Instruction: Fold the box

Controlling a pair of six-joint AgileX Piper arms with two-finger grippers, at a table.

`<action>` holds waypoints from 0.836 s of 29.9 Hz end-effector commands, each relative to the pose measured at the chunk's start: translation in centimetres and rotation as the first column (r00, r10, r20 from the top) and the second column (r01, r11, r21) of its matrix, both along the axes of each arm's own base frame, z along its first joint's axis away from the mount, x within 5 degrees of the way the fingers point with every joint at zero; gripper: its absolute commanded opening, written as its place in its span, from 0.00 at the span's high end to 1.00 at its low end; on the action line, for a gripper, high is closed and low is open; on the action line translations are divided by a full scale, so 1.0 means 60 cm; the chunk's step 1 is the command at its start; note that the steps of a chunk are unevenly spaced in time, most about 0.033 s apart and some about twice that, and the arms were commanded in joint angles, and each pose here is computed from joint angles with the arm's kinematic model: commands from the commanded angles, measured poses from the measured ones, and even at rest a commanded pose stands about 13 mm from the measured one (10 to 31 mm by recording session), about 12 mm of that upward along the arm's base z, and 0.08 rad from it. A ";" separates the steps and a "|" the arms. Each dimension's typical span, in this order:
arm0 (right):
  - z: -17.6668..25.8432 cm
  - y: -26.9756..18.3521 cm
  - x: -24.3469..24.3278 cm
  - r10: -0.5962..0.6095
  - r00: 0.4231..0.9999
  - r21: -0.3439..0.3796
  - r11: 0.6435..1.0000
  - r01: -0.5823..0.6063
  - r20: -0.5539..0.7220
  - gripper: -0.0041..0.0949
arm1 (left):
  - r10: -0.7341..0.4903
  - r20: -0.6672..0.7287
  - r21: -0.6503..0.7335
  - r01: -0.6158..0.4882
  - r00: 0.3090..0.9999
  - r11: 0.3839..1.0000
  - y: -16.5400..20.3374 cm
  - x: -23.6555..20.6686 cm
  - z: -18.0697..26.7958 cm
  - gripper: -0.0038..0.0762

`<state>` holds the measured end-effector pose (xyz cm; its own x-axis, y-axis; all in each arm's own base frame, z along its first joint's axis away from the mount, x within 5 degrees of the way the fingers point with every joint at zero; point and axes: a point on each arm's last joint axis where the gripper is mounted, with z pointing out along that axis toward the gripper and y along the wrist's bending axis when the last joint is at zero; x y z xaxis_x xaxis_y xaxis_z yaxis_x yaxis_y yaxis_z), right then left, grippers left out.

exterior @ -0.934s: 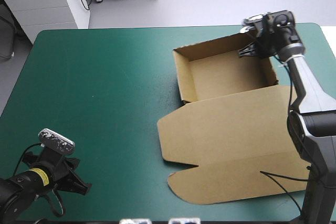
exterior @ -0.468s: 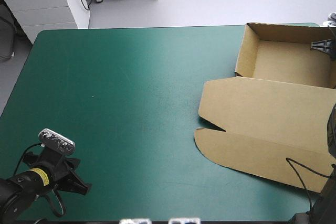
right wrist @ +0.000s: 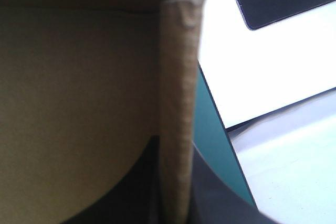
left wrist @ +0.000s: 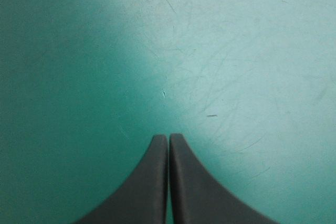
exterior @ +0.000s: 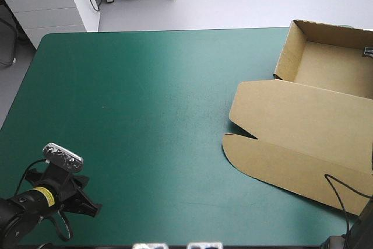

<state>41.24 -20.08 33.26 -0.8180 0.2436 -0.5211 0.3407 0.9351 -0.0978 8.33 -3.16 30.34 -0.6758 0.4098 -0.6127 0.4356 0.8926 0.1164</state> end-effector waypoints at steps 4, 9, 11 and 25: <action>0.068 0.006 -0.017 0.016 0.992 -0.063 0.998 -0.008 0.124 0.61 | -0.001 0.061 -0.034 0.003 0.998 0.999 -0.003 0.005 0.016 0.96; 0.069 0.005 -0.017 0.009 0.991 -0.060 0.998 -0.001 0.132 0.19 | -0.001 0.061 -0.034 0.003 0.998 0.999 -0.003 0.005 0.016 0.96; 0.069 0.005 -0.016 -0.001 0.990 -0.056 0.998 0.009 0.142 0.11 | -0.001 0.061 -0.034 0.003 0.998 0.999 -0.003 0.005 0.016 0.96; 0.083 0.022 -0.035 -0.012 0.994 0.016 1.000 0.011 0.105 0.20 | -0.002 0.060 -0.037 0.004 0.998 0.999 -0.004 0.005 0.016 0.96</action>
